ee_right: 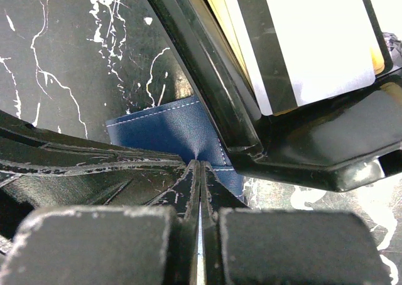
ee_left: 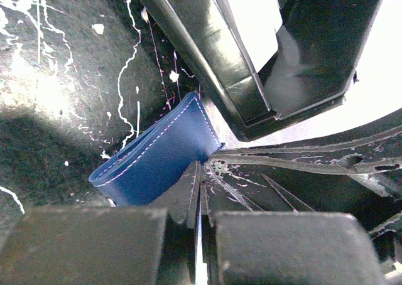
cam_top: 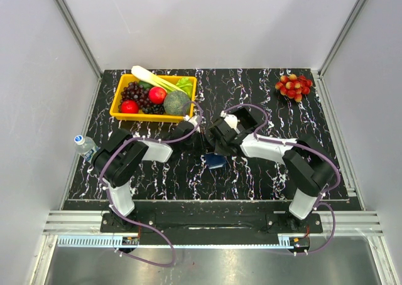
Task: Put the credit cards into the card holder
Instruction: Close the card holder at the center of the board.
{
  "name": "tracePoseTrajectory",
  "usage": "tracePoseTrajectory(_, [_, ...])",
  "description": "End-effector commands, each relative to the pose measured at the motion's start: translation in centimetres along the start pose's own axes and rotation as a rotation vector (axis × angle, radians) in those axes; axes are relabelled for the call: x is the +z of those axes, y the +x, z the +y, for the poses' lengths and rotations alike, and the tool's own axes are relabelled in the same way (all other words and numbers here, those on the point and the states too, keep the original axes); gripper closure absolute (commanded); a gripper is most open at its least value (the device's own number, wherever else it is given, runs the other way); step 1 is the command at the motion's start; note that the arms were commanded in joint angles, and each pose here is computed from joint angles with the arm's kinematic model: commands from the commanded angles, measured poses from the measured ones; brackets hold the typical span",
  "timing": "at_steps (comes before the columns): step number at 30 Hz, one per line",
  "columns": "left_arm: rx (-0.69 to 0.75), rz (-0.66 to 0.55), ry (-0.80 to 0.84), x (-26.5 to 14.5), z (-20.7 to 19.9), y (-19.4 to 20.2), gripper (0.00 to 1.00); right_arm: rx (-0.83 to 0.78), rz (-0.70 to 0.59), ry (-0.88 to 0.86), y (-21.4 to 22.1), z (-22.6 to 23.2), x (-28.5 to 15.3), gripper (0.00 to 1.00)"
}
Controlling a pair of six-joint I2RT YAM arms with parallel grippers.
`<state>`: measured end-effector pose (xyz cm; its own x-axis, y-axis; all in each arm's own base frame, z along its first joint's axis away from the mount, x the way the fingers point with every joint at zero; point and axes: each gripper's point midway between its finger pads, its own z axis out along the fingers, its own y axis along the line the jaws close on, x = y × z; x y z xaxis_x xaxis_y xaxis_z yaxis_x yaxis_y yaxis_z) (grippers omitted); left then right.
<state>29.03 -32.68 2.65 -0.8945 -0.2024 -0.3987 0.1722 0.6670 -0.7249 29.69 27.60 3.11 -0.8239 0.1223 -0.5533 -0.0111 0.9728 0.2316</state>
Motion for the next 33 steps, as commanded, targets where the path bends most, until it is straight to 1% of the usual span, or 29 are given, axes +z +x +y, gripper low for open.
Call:
tracePoseTrajectory(1, [0.016,0.150,-0.304,-1.2,8.5,6.1,1.00,-0.014,0.058,-0.089,2.3,2.0,-0.7,1.00])
tracePoseTrajectory(9, [0.026,0.155,-0.337,-1.5,9.3,6.9,1.00,0.020,-0.034,-0.152,-0.1,2.8,-2.9,1.00])
tracePoseTrajectory(14, [0.035,0.151,-0.332,-1.4,9.1,6.7,1.00,0.029,-0.020,-0.186,-0.1,3.5,-3.4,1.00])
tracePoseTrajectory(19, [0.035,0.151,-0.337,-1.5,9.2,6.7,1.00,0.038,0.000,-0.147,0.9,2.4,-2.8,1.00])
tracePoseTrajectory(23, [0.042,0.153,-0.340,-1.6,9.2,6.8,1.00,0.050,-0.023,-0.113,0.4,1.1,-2.9,1.00])
tracePoseTrajectory(30, [0.046,0.150,-0.338,-1.7,9.2,6.7,1.00,0.064,-0.063,-0.152,-1.3,1.4,-4.5,1.00])
tracePoseTrajectory(33, [0.052,0.148,-0.338,-1.7,9.2,6.7,1.00,0.077,-0.087,-0.140,-1.9,1.1,-4.6,1.00])
